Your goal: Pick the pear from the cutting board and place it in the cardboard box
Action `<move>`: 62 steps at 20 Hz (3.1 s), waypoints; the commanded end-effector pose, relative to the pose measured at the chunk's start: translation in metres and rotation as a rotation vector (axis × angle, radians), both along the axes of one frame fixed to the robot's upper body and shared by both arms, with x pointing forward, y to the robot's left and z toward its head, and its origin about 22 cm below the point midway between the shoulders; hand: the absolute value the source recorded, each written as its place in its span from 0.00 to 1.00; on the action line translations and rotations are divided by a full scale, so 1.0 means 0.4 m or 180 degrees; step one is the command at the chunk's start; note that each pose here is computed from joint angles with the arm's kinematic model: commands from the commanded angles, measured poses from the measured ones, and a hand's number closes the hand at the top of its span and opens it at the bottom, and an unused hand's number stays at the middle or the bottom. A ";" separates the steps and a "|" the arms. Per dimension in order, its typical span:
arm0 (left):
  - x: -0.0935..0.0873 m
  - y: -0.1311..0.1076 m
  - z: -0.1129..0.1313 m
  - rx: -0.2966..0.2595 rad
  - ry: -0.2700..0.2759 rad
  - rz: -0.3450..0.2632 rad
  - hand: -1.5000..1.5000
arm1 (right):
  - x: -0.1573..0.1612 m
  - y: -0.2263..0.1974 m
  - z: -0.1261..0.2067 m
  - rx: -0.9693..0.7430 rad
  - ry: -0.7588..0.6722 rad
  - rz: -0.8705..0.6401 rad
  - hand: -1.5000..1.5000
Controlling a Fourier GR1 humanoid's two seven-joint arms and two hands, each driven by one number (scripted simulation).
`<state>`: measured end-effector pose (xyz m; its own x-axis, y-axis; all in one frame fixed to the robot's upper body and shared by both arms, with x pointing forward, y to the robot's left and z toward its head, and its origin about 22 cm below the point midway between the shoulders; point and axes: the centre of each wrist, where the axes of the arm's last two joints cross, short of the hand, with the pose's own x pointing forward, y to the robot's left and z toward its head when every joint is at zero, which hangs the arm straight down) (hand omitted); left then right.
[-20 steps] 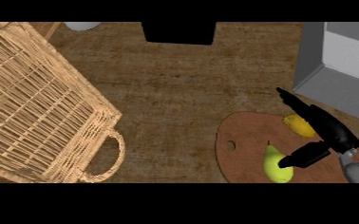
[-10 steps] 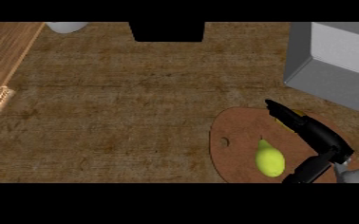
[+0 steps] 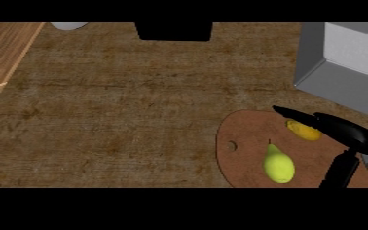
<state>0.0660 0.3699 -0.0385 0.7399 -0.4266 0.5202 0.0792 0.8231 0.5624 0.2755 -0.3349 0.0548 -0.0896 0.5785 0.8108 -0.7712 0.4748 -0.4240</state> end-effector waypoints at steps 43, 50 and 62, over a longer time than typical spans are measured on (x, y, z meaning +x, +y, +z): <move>0.207 -0.030 0.132 0.0153 -0.1817 -0.0090 0.50 | 0.104 0.224 0.003 -0.1220 0.0439 0.1688 0.00; 0.200 -0.027 0.125 0.0113 -0.1787 -0.0007 0.50 | 0.079 0.246 -0.045 -0.1375 0.0568 0.1734 0.00; 0.188 -0.019 0.126 0.0147 -0.1791 0.0013 0.50 | 0.120 0.296 0.009 -0.1348 -0.0393 0.1270 1.00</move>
